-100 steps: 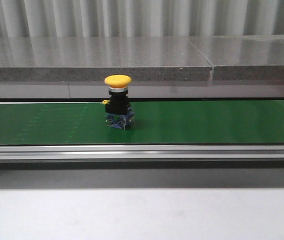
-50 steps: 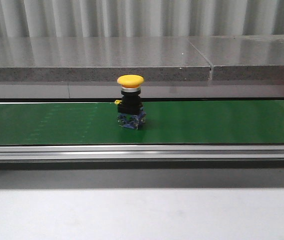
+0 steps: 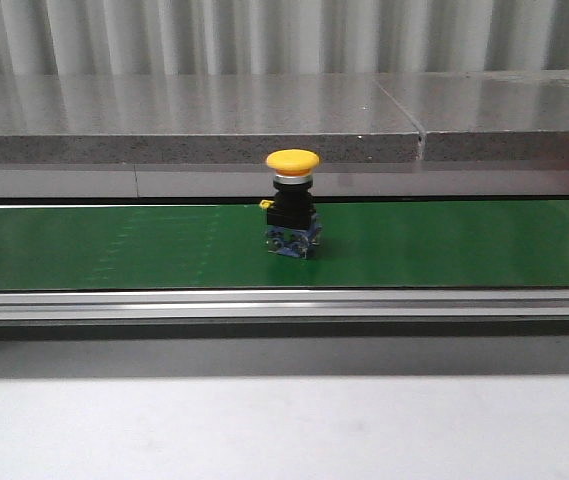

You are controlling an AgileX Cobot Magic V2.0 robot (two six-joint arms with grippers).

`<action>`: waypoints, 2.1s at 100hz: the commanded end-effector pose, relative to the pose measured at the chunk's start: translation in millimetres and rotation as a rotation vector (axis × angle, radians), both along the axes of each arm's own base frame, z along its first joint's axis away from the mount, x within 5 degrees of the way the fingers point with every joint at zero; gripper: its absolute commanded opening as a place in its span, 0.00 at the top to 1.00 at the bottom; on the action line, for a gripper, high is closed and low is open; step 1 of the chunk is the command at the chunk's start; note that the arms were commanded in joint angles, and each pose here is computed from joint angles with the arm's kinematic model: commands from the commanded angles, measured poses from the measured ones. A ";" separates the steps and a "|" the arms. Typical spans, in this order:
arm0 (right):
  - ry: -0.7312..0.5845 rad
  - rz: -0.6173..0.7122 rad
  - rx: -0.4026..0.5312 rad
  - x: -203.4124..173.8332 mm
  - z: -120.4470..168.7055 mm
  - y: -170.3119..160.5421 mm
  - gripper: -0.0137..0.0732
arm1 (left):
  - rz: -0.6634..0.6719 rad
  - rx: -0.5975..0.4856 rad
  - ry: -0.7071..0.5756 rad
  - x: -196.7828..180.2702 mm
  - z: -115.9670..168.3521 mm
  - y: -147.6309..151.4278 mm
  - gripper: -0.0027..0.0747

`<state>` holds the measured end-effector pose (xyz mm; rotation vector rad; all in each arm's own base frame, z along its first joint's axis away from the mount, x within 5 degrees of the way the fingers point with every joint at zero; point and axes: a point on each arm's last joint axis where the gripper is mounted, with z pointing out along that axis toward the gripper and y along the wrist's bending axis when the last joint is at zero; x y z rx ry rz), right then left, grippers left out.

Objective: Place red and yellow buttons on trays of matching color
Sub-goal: 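Lower the red button into the red tray and open the right gripper, then grasp the yellow button on the belt with the right gripper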

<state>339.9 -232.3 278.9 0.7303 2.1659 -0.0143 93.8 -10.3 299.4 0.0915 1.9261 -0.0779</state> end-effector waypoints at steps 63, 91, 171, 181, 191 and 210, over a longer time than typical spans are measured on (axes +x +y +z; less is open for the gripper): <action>-0.036 0.741 -0.169 -46.6 67.7 214.9 0.11 | -0.012 -0.018 -0.097 1.8 15.0 -1.5 0.99; 0.072 1.025 -0.207 -55.8 24.1 269.0 0.11 | -0.012 -0.018 -0.097 1.8 15.0 -1.5 0.99; 0.035 1.201 -0.262 -26.9 -12.0 344.3 0.11 | -0.012 -0.018 -0.097 1.8 15.0 -1.5 0.99; 0.039 1.190 -0.266 -22.7 -17.4 344.5 0.14 | -0.012 -0.018 -0.097 1.8 15.0 -1.5 0.99; 0.036 1.177 -0.265 -19.7 -20.8 344.7 0.25 | -0.012 -0.018 -0.097 1.8 15.0 -1.5 0.99; 0.028 1.166 -0.252 -18.8 -20.7 345.2 0.55 | -0.012 -0.018 -0.097 1.8 15.0 -1.5 0.99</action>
